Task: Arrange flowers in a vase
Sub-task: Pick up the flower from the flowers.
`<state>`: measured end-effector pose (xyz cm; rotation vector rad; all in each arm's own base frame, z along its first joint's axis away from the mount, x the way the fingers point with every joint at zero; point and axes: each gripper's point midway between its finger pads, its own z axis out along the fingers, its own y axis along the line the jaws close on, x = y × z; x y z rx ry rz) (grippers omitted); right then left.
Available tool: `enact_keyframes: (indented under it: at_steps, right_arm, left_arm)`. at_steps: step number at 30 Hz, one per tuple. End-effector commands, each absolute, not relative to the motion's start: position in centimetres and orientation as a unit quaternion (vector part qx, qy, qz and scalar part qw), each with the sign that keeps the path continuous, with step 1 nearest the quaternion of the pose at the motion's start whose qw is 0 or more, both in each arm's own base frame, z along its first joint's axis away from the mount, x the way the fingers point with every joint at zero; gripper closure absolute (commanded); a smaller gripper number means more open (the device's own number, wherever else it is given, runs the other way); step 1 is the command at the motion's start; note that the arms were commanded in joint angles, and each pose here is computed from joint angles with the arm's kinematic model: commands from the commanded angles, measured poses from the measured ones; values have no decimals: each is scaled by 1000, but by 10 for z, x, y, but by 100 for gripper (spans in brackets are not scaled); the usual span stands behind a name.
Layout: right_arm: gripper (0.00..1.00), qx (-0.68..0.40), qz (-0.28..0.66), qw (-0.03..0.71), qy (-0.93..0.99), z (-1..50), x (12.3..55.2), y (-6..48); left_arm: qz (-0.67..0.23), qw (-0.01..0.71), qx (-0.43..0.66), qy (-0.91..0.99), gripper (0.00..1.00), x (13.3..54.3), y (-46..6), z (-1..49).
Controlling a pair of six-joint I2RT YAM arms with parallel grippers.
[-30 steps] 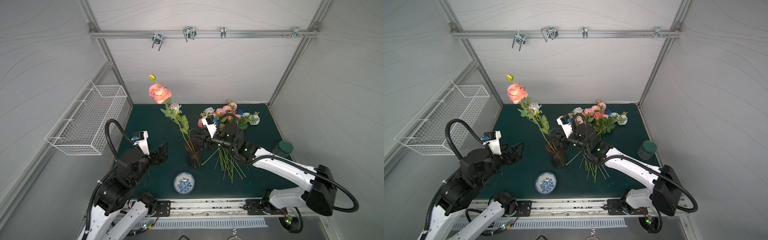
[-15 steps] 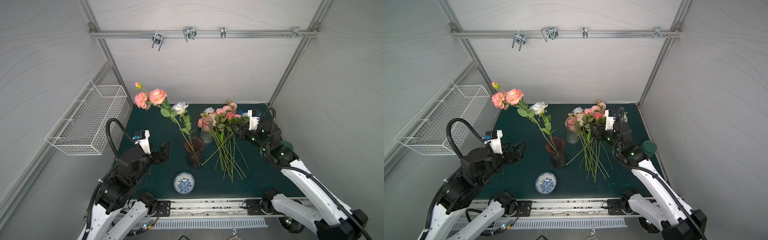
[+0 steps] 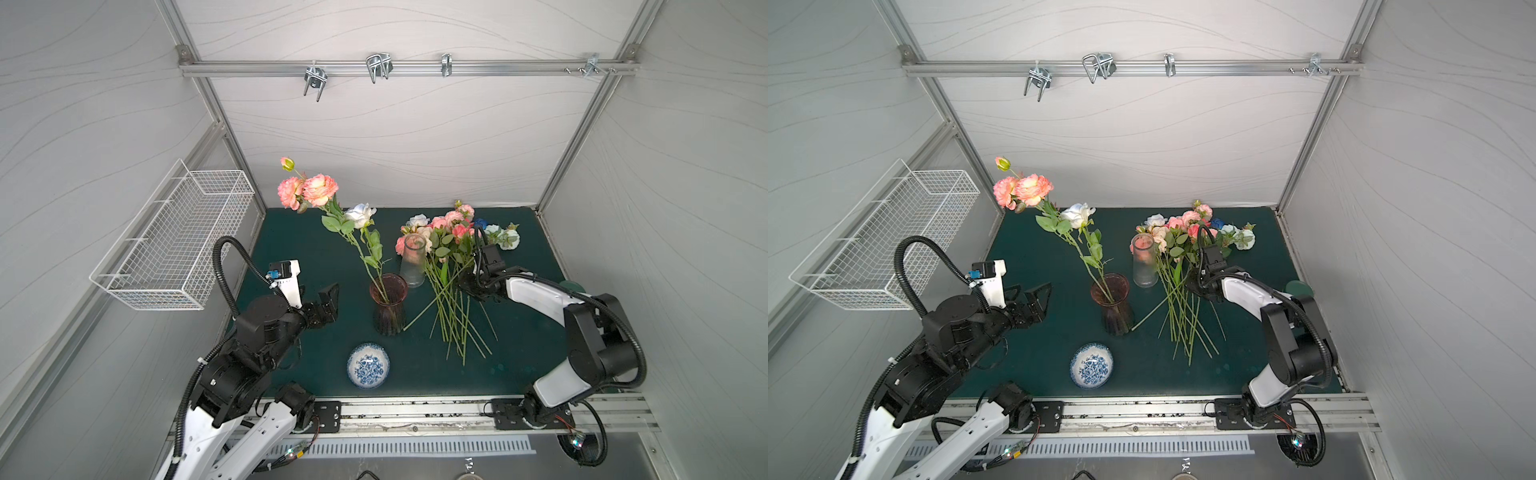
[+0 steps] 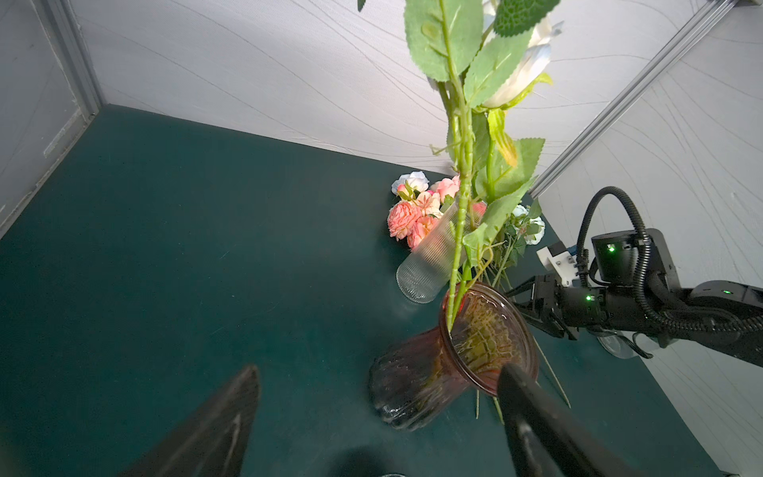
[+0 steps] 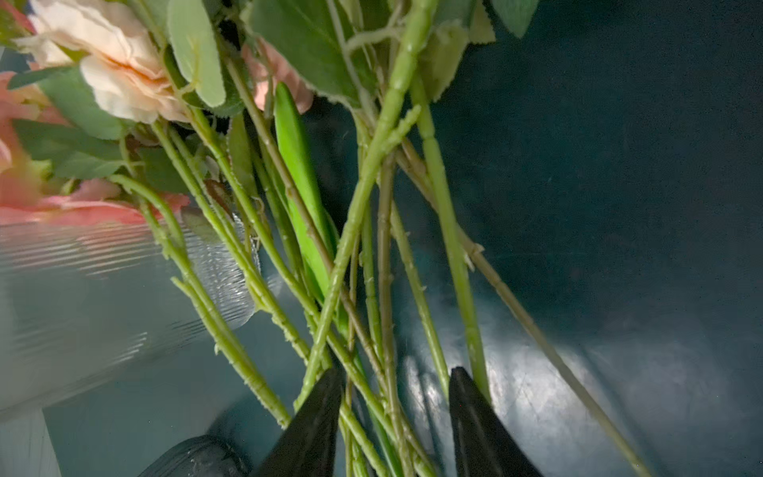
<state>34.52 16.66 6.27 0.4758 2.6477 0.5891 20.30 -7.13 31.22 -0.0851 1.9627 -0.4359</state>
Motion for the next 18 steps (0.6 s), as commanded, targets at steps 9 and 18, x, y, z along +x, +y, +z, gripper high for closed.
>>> enact_keyframes:
  at_steps: [9, 18]
  right_arm:
    - [58, 187, 245, 259, 915, 107, 352, 180]
    - [59, 232, 276, 190, 913, 73, 365, 195]
  left_arm:
    - [-185, 552, -40, 812, 8, 206, -70, 319]
    - [-186, 552, -39, 812, 8, 205, -70, 320]
